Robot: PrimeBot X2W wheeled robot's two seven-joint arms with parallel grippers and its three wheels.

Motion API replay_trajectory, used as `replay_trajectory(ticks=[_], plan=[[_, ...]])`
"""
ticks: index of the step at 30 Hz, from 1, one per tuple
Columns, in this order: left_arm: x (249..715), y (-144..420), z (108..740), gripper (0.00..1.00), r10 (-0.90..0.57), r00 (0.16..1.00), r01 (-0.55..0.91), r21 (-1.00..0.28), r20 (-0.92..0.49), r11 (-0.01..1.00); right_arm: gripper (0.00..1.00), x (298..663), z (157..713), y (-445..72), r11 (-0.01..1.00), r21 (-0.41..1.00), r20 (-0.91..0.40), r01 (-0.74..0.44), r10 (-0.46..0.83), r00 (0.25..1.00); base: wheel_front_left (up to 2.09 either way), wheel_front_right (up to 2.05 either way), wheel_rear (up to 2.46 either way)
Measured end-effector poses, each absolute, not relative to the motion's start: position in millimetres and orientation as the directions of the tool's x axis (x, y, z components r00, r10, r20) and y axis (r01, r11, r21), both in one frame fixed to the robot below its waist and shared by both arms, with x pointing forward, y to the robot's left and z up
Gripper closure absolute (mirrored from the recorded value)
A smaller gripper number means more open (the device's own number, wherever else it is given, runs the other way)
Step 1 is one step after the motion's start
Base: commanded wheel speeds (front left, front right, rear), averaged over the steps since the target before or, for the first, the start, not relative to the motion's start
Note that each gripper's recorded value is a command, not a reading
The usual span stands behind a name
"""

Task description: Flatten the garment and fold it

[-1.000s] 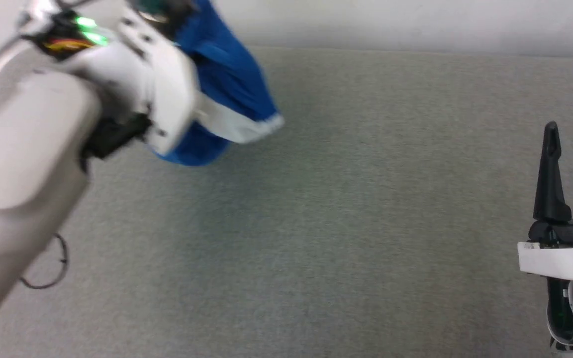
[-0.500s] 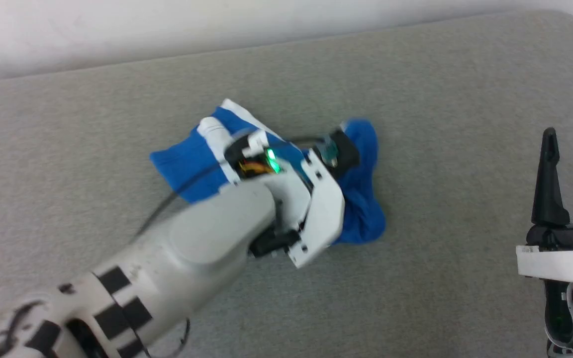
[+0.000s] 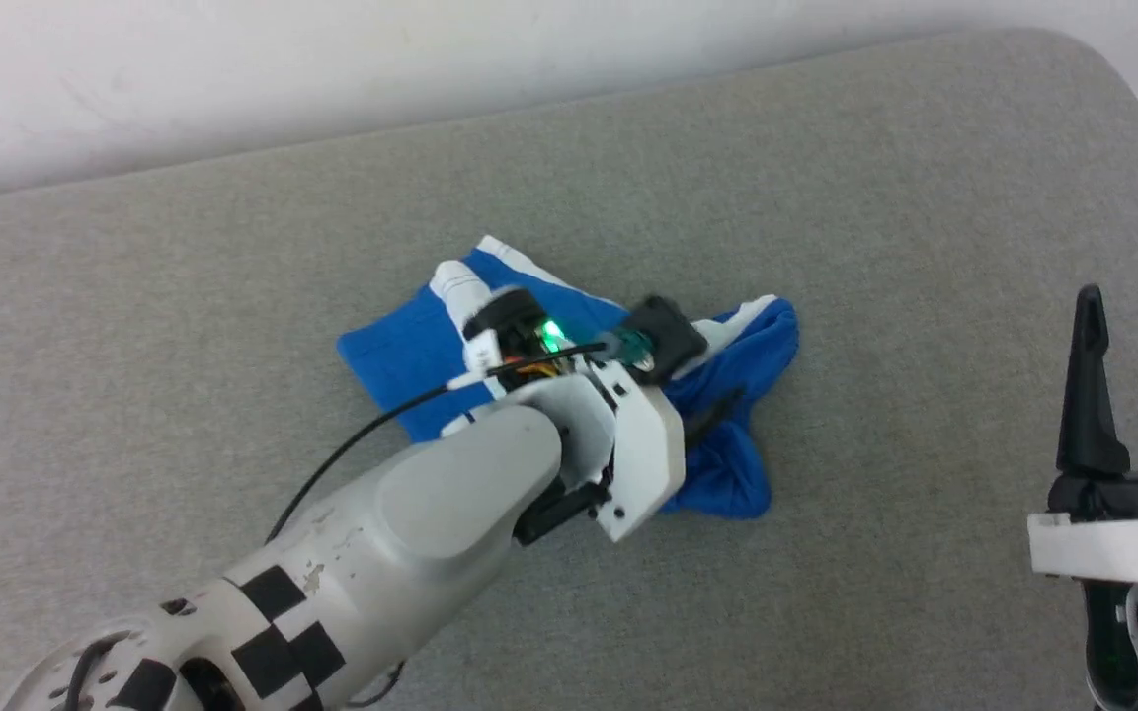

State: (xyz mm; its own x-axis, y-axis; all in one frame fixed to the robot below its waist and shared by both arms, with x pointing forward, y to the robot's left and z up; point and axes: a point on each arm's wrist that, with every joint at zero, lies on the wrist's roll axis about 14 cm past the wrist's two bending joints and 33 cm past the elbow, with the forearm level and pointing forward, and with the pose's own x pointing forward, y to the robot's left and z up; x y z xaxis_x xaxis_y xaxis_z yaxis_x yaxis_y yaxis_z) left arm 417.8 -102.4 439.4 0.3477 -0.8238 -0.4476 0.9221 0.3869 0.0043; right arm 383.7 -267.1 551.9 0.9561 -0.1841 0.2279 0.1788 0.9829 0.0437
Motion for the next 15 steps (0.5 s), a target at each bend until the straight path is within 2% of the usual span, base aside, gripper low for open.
replay_trajectory(ticks=[5,6,9,10,11,15], plan=[[454,-84,513,0.0,-0.807,0.577,0.816,0.111,-0.122,0.567,0.0,375,553,-262,0.985,0.048,0.23,0.164,-0.171,0.958,0.0,0.0,0.0],[466,-63,537,0.0,-0.749,0.662,0.74,0.18,-0.025,0.648,0.0,374,555,-256,0.988,0.051,0.235,0.148,-0.156,0.959,0.0,0.0,0.0],[477,-24,567,0.0,-0.633,0.77,0.607,0.21,0.085,0.766,0.0,377,557,-244,0.993,0.055,0.244,0.109,-0.119,0.963,0.0,0.0,0.0],[477,-24,567,0.0,-0.633,0.77,0.607,0.21,0.085,0.766,0.0,377,557,-244,0.993,0.055,0.244,0.109,-0.119,0.963,0.0,0.0,0.0],[476,3,585,0.0,-0.548,0.822,0.51,0.227,0.154,0.829,0.0,380,561,-236,0.995,0.059,0.258,0.084,-0.097,0.961,0.0,0.0,0.0],[463,67,619,0.0,-0.333,0.893,0.28,0.206,0.303,0.938,0.0,384,570,-224,0.997,0.064,0.284,0.046,-0.062,0.957,0.0,0.0,0.0]])
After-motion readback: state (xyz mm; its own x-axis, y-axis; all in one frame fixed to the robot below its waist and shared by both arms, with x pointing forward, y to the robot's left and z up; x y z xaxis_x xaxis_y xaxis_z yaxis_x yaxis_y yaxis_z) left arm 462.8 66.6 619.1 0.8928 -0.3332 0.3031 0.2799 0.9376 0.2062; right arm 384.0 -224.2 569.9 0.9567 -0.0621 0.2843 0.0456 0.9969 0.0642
